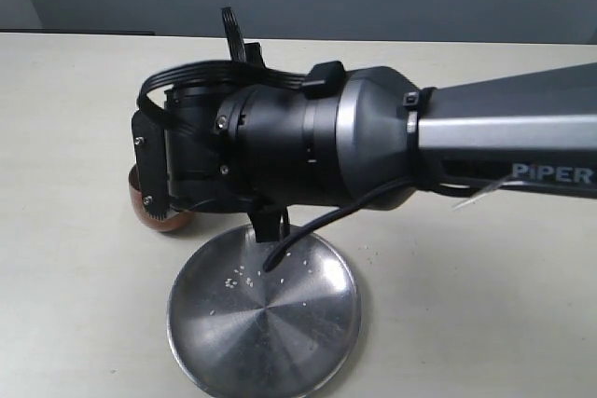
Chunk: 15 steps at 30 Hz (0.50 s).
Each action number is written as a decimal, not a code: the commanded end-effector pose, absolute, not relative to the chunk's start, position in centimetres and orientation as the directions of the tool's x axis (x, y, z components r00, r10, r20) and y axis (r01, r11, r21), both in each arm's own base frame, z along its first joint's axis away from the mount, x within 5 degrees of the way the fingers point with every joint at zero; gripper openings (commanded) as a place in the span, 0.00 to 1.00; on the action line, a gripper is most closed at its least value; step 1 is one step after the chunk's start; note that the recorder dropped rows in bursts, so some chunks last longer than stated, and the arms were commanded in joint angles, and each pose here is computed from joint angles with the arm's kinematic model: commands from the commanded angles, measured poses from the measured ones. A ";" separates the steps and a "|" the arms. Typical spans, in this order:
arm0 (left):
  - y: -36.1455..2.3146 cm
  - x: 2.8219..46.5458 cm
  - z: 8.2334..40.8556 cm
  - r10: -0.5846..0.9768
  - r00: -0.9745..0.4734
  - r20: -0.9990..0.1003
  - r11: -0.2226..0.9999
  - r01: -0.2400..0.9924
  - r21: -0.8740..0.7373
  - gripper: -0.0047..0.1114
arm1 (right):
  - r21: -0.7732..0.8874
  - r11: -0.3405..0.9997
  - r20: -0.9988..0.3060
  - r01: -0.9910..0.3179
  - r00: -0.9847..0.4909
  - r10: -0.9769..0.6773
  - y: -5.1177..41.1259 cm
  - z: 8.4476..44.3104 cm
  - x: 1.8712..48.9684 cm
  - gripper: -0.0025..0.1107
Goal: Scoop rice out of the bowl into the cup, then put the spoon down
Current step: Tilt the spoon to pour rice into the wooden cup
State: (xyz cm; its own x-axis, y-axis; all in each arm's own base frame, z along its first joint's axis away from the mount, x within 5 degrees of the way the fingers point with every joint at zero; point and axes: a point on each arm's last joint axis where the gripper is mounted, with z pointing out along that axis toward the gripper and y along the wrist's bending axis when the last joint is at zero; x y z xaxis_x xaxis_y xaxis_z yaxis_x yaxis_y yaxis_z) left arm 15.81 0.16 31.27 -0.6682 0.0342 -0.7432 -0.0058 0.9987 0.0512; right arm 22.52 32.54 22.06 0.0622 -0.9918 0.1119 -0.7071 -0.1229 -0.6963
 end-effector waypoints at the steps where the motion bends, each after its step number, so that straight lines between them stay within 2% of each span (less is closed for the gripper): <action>1: 0.2 15.9 31.5 0.036 -0.662 -0.749 0.999 -0.005 0.052 0.04 | -0.705 -0.140 0.130 -0.696 0.068 -0.989 32.5 22.2 22.5 0.02; 15: 0.2 15.9 31.5 0.037 -0.662 -0.749 0.999 -0.005 0.054 0.04 | -0.736 -0.130 0.142 -0.665 0.036 -0.989 32.3 22.6 22.8 0.02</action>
